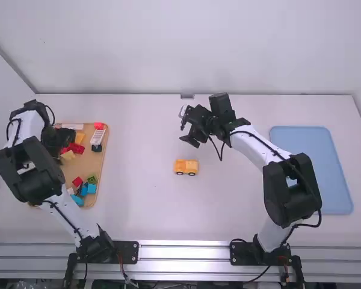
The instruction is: Assemble lego blocks to make yellow taxi
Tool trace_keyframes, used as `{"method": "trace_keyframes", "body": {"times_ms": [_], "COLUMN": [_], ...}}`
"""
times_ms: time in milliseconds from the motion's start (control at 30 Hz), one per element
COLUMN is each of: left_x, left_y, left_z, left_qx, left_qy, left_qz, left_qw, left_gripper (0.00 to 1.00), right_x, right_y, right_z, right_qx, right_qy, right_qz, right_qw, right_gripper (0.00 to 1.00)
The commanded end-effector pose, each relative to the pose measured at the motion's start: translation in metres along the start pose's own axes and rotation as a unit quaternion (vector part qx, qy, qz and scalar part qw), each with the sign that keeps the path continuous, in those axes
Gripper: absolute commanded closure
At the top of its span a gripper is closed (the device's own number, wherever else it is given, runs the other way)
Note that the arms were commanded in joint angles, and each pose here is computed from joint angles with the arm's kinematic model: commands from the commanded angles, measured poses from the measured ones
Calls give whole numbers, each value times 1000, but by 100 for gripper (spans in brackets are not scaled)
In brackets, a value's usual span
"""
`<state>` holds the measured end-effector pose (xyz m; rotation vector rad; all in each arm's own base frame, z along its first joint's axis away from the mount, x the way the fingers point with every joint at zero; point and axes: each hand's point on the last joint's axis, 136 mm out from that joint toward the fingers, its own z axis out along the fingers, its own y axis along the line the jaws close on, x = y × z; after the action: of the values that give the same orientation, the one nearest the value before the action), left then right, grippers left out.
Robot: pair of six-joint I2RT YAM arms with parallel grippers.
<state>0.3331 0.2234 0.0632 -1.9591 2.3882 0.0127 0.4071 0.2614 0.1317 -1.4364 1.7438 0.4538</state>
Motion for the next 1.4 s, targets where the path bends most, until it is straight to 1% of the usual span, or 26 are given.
{"method": "trace_keyframes", "body": {"times_ms": [0, 233, 367, 500, 700, 867, 1000, 1067, 1133, 1267, 1367], "left_x": [-3, -6, -9, -15, -21, -24, -21, -18, -18, -22, -24], "left_y": [14, 18, 18, 23, 20, 24, 27, 29, 30, 25, 13], "left_z": [6, 36, 45, 44, 44, 44, 44, 44, 44, 44, 46], "left_qx": [-38, -53, -56, -70, -62, -75, -79, -84, -84, -73, -46], "left_qy": [-17, 8, 7, -13, -26, -45, -44, -43, -43, -49, -41], "left_qz": [-59, -76, -81, -103, -111, -160, -212, -243, -256, -261, -242], "left_qw": [997, 996, 995, 992, 992, 983, 973, 966, 962, 961, 968], "left_gripper": [1, 1, 0, 2, 5, 2, 2, 0, 1, 1, 1], "right_x": [-12, -7, -7, -6, 4, 6, 5, 5, 5, 5, 5], "right_y": [-7, -3, -3, -4, -15, -18, -19, -19, -19, -19, -19], "right_z": [-8, -8, -8, -8, -8, -9, -9, -9, -9, -9, -9], "right_qx": [11, 4, 4, 8, 40, 47, 49, 49, 49, 49, 50], "right_qy": [-9, -1, -1, 3, 34, 40, 37, 37, 37, 37, 37], "right_qz": [-6, 1, 1, 0, 0, 0, -2, -2, -2, -2, -2], "right_qw": [1000, 1000, 1000, 1000, 999, 998, 998, 998, 998, 998, 998], "right_gripper": [1, 1, 1, 1, 1, 1, 1, 1, 1, 1, 1]}}
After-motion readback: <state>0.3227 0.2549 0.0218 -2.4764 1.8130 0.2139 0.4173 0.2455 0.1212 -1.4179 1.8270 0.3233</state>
